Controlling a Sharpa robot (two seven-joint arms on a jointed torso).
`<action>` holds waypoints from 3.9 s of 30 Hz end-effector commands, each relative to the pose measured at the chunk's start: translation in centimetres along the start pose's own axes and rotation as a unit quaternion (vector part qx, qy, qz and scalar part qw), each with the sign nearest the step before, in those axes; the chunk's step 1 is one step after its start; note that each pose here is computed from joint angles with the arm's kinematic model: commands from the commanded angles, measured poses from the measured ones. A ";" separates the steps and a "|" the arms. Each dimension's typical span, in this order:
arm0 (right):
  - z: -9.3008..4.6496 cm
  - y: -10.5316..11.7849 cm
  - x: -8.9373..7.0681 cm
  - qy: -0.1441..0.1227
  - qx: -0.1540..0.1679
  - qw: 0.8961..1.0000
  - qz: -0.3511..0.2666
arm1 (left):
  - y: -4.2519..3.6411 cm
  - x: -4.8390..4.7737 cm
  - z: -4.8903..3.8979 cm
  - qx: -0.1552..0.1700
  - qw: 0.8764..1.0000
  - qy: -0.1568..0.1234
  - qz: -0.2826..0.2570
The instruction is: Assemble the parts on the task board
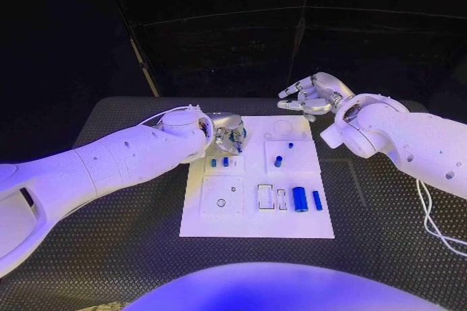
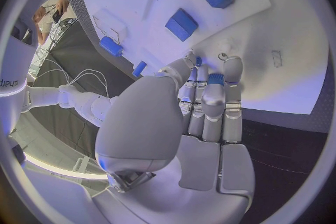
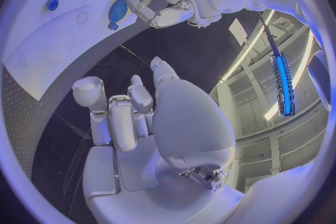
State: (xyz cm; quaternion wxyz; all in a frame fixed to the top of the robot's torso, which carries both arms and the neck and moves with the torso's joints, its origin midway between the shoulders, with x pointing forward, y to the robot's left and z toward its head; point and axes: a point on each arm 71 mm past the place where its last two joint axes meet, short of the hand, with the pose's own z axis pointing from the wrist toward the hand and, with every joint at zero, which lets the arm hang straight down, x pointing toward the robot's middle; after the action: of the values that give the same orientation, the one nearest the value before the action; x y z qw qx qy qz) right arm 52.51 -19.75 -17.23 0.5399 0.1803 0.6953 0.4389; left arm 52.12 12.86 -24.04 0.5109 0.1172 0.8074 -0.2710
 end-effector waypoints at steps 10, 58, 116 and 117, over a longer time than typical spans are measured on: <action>0.0 0.2 0.0 0.003 -0.003 1.000 0.001 | -0.80 0.68 0.25 0.009 1.000 0.005 0.027; 0.0 0.1 0.0 0.003 -0.002 1.000 0.001 | -1.99 1.70 -0.21 -0.031 0.987 0.028 0.154; 0.1 0.1 0.0 0.005 -0.001 1.000 0.001 | -2.02 3.75 -0.39 0.028 0.986 0.042 0.161; 0.1 0.1 0.0 0.005 -0.001 1.000 0.001 | -2.00 3.72 -0.40 0.029 0.986 0.039 0.161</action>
State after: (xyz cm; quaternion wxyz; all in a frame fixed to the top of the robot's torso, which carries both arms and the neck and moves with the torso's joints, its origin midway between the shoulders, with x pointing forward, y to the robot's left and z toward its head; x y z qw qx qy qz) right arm 52.55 -19.77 -17.32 0.5378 0.1804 0.6976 0.4377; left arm 50.15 10.71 -24.17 0.5577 0.2575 0.7617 -0.2063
